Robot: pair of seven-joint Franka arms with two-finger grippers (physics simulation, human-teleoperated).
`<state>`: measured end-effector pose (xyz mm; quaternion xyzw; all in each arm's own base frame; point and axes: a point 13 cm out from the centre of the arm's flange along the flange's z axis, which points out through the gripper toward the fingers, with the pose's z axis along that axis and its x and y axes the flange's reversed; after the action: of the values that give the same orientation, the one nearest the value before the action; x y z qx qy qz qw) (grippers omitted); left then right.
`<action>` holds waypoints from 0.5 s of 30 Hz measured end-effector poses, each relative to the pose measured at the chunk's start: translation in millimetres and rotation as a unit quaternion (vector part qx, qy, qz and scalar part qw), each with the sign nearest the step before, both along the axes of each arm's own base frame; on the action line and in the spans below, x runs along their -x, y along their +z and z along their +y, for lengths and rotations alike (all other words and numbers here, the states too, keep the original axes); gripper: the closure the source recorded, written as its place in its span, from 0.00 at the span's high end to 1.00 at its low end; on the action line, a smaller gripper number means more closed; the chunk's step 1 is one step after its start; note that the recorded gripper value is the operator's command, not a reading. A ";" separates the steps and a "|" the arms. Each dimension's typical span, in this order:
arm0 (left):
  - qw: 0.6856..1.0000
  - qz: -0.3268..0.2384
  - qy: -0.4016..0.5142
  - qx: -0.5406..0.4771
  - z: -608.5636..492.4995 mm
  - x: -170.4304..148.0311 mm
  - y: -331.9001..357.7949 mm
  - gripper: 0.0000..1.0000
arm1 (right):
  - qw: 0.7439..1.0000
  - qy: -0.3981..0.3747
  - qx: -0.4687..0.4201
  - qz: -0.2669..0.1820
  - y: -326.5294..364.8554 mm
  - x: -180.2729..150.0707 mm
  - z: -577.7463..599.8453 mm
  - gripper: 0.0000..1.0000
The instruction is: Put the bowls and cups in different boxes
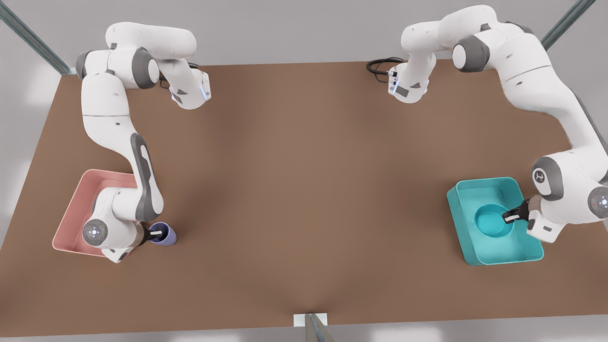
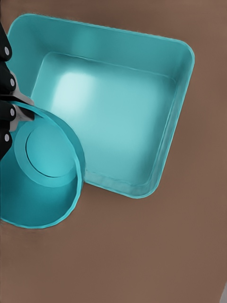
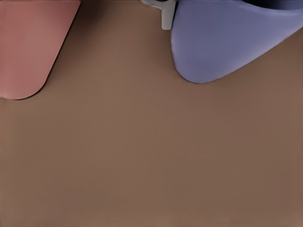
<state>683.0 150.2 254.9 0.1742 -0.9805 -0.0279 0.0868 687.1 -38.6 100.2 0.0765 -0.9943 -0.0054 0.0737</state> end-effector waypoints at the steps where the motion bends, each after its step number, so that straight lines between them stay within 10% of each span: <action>1: 1.000 0.003 0.001 -0.003 11.3 3.2 -2.5 0.21 | 1.000 0.002 -0.001 -0.006 12.4 -2.7 0.3 0.21; 15: 0.998 0.027 -0.050 -0.009 81.6 34.0 -149.5 0.26 | 0.997 -0.039 -0.023 -0.068 204.1 14.1 -152.8 0.21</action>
<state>649.0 231.8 105.4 0.1251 -0.9849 -0.0458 0.1106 673.0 -191.3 304.3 0.0396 -0.9989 -0.0255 0.0042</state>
